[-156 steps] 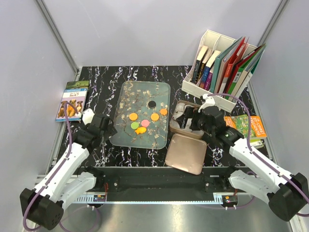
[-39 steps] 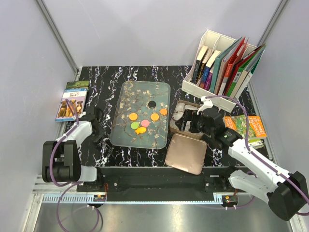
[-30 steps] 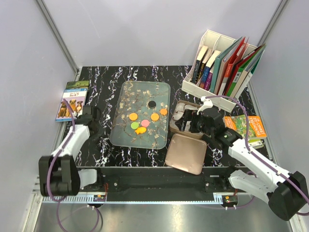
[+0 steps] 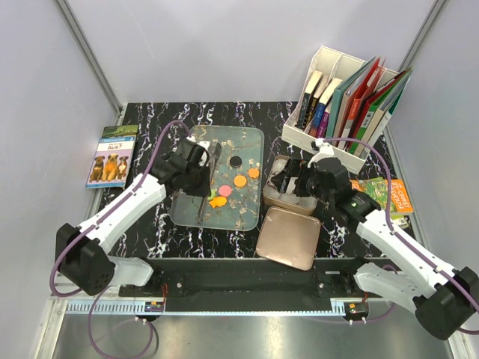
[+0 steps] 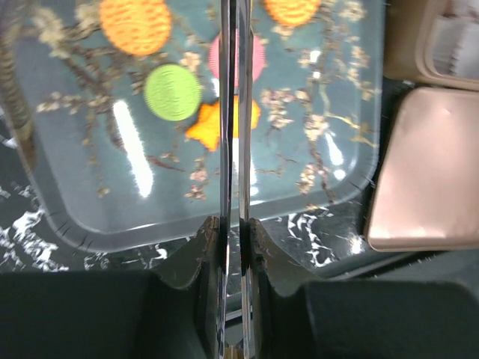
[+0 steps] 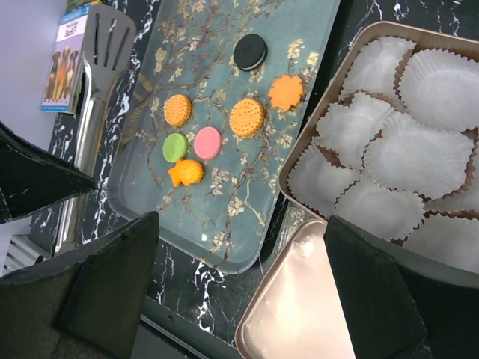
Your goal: Pack the cookies
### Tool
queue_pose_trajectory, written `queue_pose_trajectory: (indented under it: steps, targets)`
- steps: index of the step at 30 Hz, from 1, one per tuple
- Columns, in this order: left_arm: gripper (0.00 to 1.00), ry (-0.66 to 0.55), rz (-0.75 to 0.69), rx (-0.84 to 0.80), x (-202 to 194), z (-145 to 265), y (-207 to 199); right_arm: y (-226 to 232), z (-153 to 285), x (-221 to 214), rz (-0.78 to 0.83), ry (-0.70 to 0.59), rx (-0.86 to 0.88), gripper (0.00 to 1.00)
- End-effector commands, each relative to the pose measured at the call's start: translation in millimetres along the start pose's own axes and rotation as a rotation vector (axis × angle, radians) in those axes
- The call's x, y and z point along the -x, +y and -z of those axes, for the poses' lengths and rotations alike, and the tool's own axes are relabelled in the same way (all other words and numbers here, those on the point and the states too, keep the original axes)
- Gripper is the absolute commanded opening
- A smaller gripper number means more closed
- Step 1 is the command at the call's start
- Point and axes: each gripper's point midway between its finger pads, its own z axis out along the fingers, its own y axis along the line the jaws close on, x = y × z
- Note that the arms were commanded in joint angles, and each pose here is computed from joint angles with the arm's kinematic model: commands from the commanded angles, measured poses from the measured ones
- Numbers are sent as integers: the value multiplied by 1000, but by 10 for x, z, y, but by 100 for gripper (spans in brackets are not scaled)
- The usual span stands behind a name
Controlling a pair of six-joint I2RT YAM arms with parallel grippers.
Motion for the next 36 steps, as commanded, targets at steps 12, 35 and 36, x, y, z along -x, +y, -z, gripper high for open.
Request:
queue_pose_trajectory:
  steps: [12, 35, 36]
  targets:
    - [0, -42, -105, -256, 86, 151, -551, 123, 22, 46, -6, -29, 65, 100]
    - [30, 27, -231, -74, 22, 21, -517, 33, 32, -28, 3, -18, 39, 100]
    - [32, 29, -233, -75, 16, 18, -516, 22, 35, -33, 1, -18, 35, 100]
